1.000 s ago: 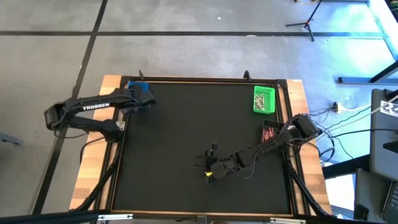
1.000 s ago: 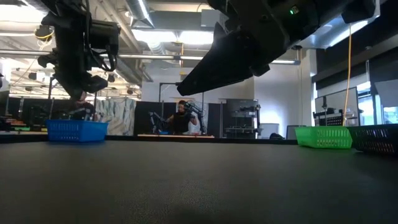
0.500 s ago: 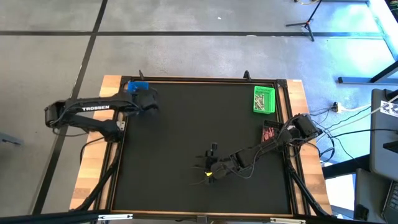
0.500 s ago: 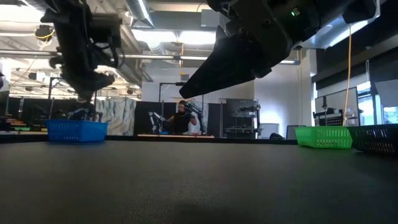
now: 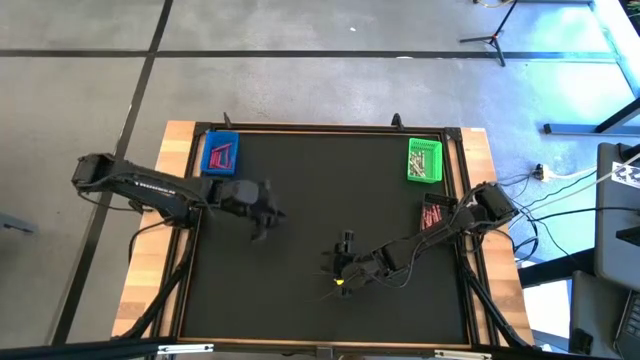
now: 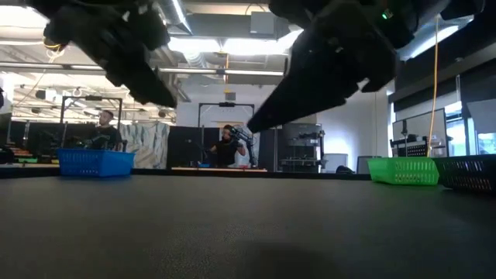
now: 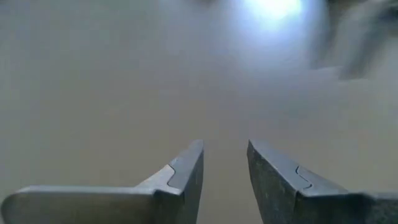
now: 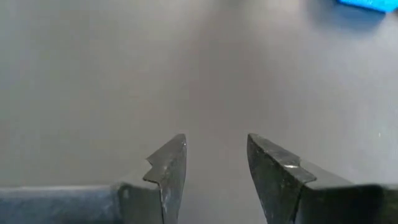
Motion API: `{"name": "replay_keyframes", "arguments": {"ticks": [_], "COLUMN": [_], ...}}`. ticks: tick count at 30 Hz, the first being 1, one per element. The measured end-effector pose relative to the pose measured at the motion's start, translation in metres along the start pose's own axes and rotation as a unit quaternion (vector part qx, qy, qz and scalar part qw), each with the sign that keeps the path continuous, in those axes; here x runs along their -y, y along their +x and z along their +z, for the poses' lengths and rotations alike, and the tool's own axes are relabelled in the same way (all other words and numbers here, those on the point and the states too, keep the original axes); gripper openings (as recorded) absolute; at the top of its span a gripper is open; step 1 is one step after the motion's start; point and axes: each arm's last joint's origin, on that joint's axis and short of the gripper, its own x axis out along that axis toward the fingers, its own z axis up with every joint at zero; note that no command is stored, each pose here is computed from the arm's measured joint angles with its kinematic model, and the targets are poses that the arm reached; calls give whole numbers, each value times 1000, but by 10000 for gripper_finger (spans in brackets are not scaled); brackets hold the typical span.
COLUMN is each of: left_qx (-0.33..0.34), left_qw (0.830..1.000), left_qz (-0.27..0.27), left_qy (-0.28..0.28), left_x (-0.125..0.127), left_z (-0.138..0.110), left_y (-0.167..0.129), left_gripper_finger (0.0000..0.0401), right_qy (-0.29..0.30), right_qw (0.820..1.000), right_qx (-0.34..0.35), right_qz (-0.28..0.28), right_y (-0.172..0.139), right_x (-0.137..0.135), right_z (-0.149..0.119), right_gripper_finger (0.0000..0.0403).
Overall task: Sort crayons
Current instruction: Return to Home Position
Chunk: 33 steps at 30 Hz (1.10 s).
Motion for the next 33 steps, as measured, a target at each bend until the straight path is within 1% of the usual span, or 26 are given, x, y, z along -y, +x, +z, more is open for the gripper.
{"name": "replay_keyframes", "arguments": {"ticks": [3, 4, 6, 8, 10, 15, 20, 22, 27, 29, 33], "left_qx": [58, 73, 92, 100, 111, 170, 210, 215, 238, 240, 267], "left_qw": [993, 990, 985, 984, 984, 978, 972, 971, 967, 967, 960], "left_qz": [-97, -119, -136, -133, -124, -103, -85, -83, -54, -45, -48], "left_qy": [27, 35, 50, 56, 57, 57, 60, 66, 72, 70, 72], "left_x": [12, 14, 15, 14, 12, 7, 2, 0, -6, -7, -7], "left_z": [-7, -10, -18, -30, -44, -65, -78, -86, -100, -102, -99], "left_y": [5, 6, 4, 3, 0, -15, -26, -28, -31, -33, -39], "left_gripper_finger": [115, 113, 107, 99, 90, 64, 43, 36, 23, 19, 13], "right_qy": [2, 1, -2, -3, -5, -7, 18, 34, 75, 90, 116], "right_qw": [1000, 1000, 999, 999, 999, 999, 999, 999, 996, 993, 984], "right_qx": [-21, -27, -36, -36, -40, -48, -34, -15, 51, 78, 136], "right_qz": [-4, -5, -10, -13, -14, -15, -15, -9, 10, 14, 22], "right_y": [0, 0, 0, 0, 0, 1, -8, -15, -36, -46, -72], "right_x": [1, 1, 2, 2, 2, 8, 29, 38, 62, 71, 86], "right_z": [-4, -6, -8, -8, -8, -10, -16, -21, -38, -48, -68], "right_gripper_finger": [169, 169, 169, 160, 143, 75, 11, 5, 19, 20, 20]}}
